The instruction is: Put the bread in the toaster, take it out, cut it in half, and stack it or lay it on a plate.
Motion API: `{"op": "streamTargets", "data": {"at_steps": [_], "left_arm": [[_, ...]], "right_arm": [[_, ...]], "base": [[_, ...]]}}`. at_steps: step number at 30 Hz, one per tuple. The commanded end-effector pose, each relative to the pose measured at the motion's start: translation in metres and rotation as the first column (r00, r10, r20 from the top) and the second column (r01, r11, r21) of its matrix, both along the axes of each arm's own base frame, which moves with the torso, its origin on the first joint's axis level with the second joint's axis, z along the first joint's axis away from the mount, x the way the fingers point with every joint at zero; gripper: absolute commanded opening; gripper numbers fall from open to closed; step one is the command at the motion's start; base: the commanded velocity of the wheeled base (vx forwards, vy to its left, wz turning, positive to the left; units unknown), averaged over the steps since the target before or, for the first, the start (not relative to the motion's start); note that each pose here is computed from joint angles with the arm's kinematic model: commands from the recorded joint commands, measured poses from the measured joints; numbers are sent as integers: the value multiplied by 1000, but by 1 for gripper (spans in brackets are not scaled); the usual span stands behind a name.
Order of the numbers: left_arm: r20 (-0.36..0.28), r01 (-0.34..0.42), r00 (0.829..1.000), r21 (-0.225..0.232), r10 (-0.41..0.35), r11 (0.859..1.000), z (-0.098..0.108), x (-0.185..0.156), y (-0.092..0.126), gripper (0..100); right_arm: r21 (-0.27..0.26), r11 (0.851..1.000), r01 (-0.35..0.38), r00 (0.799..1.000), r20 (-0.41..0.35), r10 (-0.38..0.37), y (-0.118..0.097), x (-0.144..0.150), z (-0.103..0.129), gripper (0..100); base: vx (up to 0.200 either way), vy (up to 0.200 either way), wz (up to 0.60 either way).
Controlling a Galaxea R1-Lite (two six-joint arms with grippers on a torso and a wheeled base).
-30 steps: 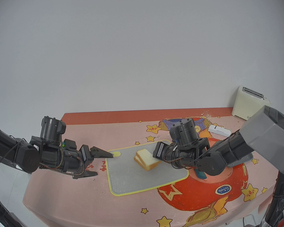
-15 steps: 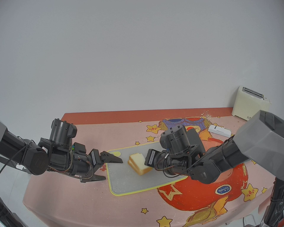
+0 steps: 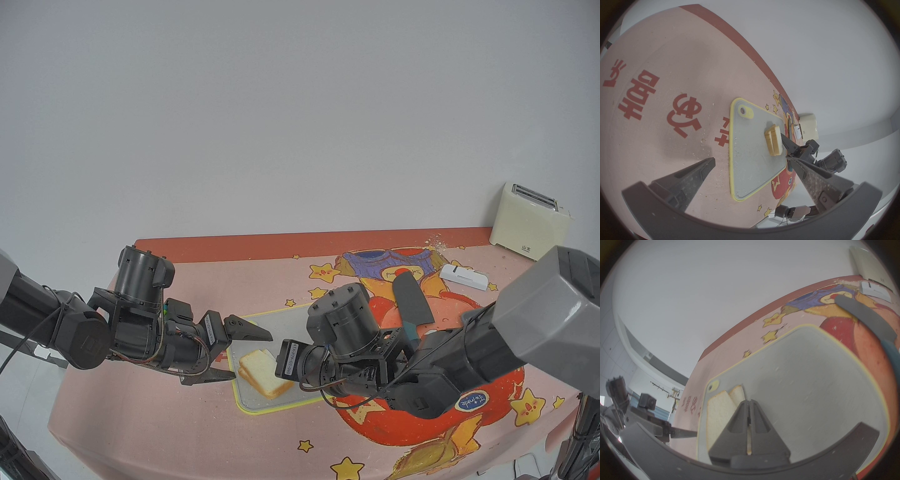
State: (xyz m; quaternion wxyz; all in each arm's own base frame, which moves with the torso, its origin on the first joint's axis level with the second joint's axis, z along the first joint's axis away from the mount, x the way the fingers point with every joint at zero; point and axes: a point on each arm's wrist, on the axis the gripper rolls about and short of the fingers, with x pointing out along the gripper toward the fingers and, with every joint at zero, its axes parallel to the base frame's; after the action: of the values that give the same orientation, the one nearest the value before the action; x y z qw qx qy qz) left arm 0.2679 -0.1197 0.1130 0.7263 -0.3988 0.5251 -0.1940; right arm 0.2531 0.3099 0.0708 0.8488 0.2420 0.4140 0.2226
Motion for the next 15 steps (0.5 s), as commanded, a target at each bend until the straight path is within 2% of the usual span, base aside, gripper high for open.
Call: {"op": "streamTargets", "data": {"at_steps": [1,8,15], "left_arm": [[-16,-3,1000,11,3,1000,-4,0,0,100],[-39,-4,999,21,5,1000,-9,-8,3,100],[-52,-5,999,28,6,1000,-11,-12,5,100]], "right_arm": [[7,1000,29,1000,12,-29,-8,8,5,0],[17,997,78,997,24,-78,-24,19,14,0],[-17,998,62,998,2,-62,-26,12,6,0]], "base": [[0,0,0],[0,0,0],[0,0,0]]}}
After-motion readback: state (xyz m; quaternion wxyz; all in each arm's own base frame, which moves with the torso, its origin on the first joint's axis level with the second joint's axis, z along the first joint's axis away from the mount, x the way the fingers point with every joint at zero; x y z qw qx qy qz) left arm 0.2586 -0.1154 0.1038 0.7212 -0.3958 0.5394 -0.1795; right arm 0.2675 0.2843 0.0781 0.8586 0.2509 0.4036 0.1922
